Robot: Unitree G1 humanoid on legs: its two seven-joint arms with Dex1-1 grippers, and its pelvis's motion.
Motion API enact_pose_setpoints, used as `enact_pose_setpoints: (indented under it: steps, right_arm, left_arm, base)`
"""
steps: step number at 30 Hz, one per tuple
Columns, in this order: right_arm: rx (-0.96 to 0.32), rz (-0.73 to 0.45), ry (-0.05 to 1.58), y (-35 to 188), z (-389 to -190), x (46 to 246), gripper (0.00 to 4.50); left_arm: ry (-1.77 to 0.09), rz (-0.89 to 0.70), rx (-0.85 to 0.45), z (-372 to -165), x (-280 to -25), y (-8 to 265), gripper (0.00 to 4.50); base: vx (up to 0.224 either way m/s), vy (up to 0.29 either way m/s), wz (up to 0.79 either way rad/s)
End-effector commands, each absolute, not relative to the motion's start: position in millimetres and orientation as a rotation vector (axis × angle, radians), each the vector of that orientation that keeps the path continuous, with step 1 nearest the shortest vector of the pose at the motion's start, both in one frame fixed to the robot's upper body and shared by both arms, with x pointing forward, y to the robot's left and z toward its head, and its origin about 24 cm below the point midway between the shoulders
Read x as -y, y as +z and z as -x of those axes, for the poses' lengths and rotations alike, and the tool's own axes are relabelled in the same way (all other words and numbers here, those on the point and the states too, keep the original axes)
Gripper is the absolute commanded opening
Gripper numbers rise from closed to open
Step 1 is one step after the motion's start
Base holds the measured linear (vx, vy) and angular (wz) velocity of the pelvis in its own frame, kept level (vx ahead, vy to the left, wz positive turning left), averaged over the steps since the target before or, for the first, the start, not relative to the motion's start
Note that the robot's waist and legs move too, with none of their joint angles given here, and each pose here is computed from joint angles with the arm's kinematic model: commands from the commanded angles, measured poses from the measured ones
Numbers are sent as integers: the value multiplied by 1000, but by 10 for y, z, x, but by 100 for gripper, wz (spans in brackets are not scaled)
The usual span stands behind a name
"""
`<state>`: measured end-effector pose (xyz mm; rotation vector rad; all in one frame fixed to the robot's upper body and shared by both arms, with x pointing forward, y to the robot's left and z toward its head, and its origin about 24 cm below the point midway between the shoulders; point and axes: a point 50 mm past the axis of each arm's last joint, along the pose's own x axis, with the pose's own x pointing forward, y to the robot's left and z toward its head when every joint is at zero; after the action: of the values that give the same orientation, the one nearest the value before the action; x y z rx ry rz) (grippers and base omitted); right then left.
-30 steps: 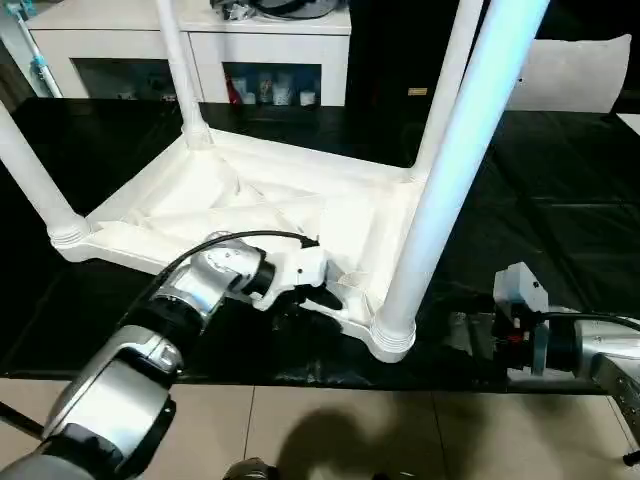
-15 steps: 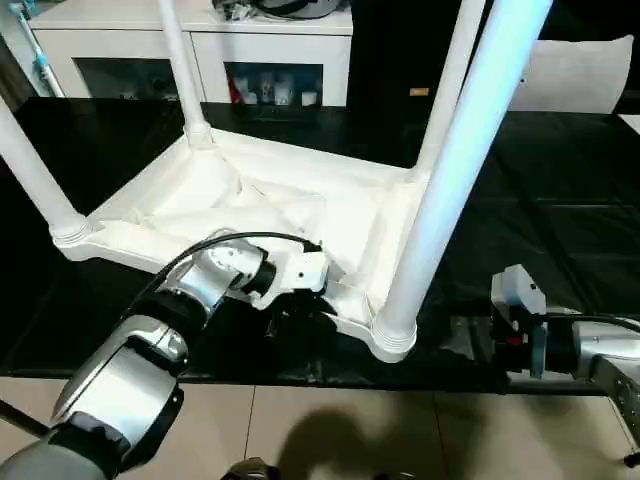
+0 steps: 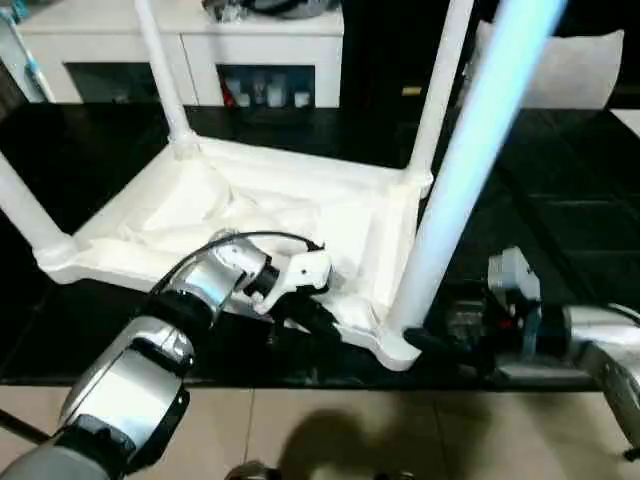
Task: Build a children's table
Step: Rotate table base
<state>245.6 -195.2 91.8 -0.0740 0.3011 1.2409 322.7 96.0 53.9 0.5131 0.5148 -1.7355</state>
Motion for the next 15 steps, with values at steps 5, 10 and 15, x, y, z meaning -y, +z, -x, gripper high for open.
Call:
enact_pose_setpoints:
  steps: [5,10,15]
  right_arm:
    - [-342,67,1301,917,-2504,1919,365]
    - [-367,67,1327,909,-2570,1901,299]
    - [-395,76,1356,882,-2593,1892,276]
  left_arm:
    - [-1679,-425,-452,-3223,-974,531,0]
    - [-1665,-438,-448,-3226,-983,529,0]
    - [-1658,-446,-450,-3230,-997,534,0]
  base:
    - [0,0,0]
    - [0,0,0]
    - [0,0,0]
